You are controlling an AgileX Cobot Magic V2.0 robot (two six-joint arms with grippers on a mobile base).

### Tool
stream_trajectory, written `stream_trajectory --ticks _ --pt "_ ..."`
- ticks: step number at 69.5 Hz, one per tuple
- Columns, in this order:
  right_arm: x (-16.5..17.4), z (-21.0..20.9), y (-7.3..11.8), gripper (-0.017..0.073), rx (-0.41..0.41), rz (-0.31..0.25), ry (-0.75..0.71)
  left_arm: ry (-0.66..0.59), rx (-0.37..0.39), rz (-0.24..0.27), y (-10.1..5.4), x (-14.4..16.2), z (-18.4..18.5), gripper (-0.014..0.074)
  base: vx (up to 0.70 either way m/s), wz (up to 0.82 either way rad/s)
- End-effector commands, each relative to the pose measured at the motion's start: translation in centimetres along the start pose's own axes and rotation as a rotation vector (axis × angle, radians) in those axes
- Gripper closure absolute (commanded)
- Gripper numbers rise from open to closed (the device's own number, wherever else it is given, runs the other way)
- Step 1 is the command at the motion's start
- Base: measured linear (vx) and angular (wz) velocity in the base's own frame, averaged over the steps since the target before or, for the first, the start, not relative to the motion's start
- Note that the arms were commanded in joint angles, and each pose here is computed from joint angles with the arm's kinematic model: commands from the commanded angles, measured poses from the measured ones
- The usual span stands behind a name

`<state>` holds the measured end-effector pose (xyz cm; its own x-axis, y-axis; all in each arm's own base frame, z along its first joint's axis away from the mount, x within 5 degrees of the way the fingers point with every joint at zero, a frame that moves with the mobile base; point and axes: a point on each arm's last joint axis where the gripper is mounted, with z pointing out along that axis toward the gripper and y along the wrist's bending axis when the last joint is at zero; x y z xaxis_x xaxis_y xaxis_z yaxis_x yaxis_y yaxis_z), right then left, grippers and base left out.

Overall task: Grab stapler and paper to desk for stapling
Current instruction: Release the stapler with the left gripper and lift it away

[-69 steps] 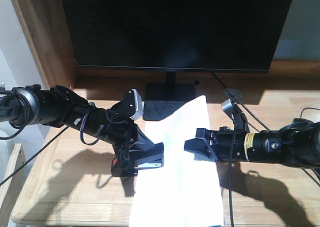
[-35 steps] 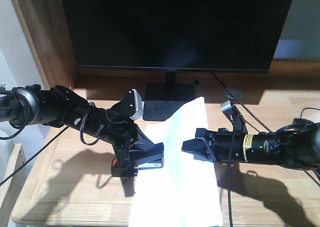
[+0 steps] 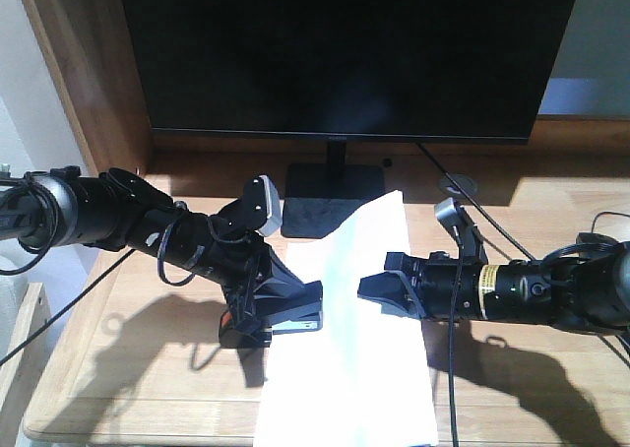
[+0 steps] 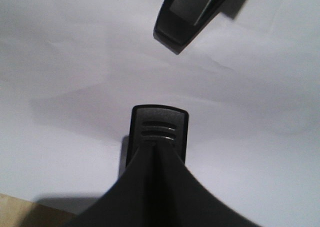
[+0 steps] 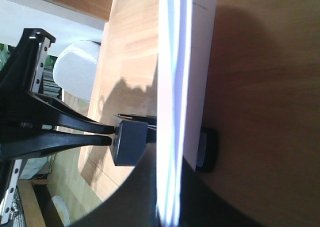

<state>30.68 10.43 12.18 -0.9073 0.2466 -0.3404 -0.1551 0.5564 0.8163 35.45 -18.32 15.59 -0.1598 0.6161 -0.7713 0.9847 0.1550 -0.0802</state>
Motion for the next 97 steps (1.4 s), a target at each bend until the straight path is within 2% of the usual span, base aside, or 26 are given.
stream_trajectory --ticks 1,15,29,59,82,97 --pt "-1.1 -0.7 1.7 0.0565 -0.081 -0.034 -0.049 -0.082 -0.016 0.019 -0.3 -2.6 -1.5 0.06 0.0 0.0" --pt "-1.1 -0.7 1.7 0.0565 -0.081 -0.034 -0.049 -0.131 -0.028 -0.022 -0.2 -3.0 -1.6 0.06 0.0 0.0" --pt "-1.1 -0.7 1.7 0.0565 -0.081 -0.034 -0.049 -0.127 -0.039 -0.035 -0.1 -2.9 -1.0 0.06 0.0 0.0" --pt "-1.1 -0.7 1.7 0.0565 -0.082 -0.034 -0.049 -0.061 0.03 -0.104 0.2 0.3 2.7 0.06 0.0 0.0" --pt "-1.1 -0.7 1.7 0.0565 -0.081 -0.037 -0.05 -0.058 0.032 -0.093 0.1 0.1 2.4 0.06 0.0 0.0" --pt "-1.1 -0.7 1.7 0.0565 -0.081 -0.037 -0.05 -0.093 -0.005 -0.04 -0.3 -2.1 0.6 0.06 0.0 0.0"
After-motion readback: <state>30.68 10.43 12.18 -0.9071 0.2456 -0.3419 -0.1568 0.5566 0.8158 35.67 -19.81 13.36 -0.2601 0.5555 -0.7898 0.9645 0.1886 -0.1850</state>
